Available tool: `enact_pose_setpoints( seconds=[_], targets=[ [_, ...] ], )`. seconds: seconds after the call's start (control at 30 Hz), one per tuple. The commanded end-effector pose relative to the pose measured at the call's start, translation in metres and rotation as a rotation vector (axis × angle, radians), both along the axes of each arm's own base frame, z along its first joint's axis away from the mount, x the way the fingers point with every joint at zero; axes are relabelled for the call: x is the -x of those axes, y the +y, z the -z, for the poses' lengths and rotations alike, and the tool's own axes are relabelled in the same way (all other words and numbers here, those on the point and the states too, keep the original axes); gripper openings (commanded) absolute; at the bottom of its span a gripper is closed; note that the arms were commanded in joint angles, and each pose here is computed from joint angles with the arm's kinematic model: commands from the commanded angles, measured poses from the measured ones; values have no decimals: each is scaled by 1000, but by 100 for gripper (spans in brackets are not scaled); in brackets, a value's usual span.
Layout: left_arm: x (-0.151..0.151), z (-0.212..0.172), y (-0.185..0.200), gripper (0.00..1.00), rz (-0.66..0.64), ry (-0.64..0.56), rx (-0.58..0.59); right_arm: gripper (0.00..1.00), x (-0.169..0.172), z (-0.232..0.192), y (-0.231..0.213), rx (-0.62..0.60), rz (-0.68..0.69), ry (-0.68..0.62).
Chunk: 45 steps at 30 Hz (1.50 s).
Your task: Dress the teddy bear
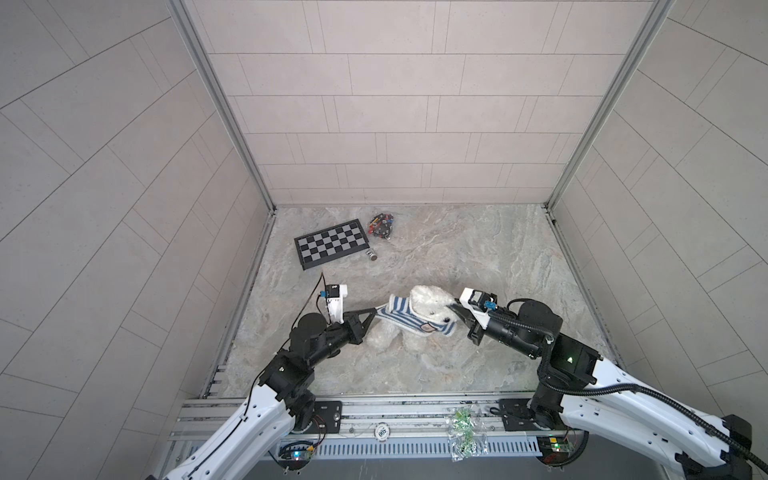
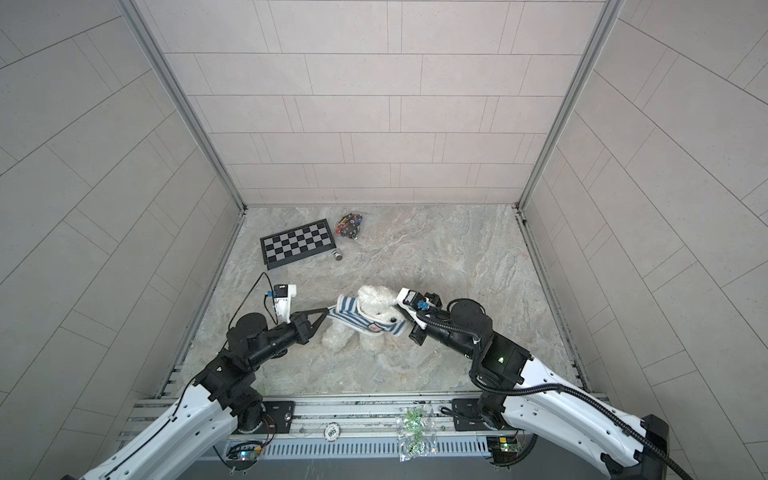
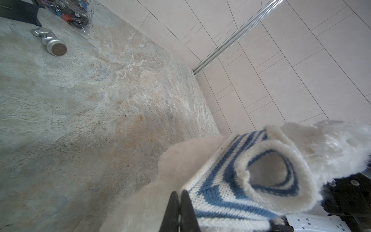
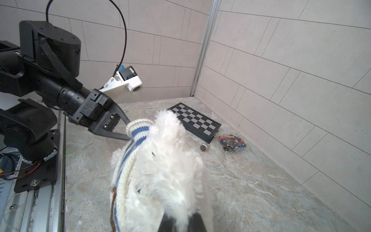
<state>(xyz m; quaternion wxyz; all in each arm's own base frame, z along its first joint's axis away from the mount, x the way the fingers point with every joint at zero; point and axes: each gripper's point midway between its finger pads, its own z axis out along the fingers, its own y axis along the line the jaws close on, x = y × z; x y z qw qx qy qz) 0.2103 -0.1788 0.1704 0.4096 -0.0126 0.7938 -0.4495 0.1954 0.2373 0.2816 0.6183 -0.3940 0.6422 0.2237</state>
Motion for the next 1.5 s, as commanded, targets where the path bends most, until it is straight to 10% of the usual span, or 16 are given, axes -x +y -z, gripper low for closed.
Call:
enact_pose_setpoints(
  seconds=[0.0,0.33,0.57,1.03,1.47],
  targets=[
    [-1,6,-6,0,7,11,-34,0,-24,-46,-5,-78,114,-47],
    [17,-13,-28,0,130,-44,-55,0,-45,-32,-11,5,233,24],
    [36,-57,-42,0,231,-210,152,0,-55,-14,-10,59,281,86],
    [30,56,-14,0,135,52,-248,0,-90,13,-51,54,499,256],
    [0,15,-21,0,57,-73,-122,0,-98,9,-55,-70,490,338]
  ],
)
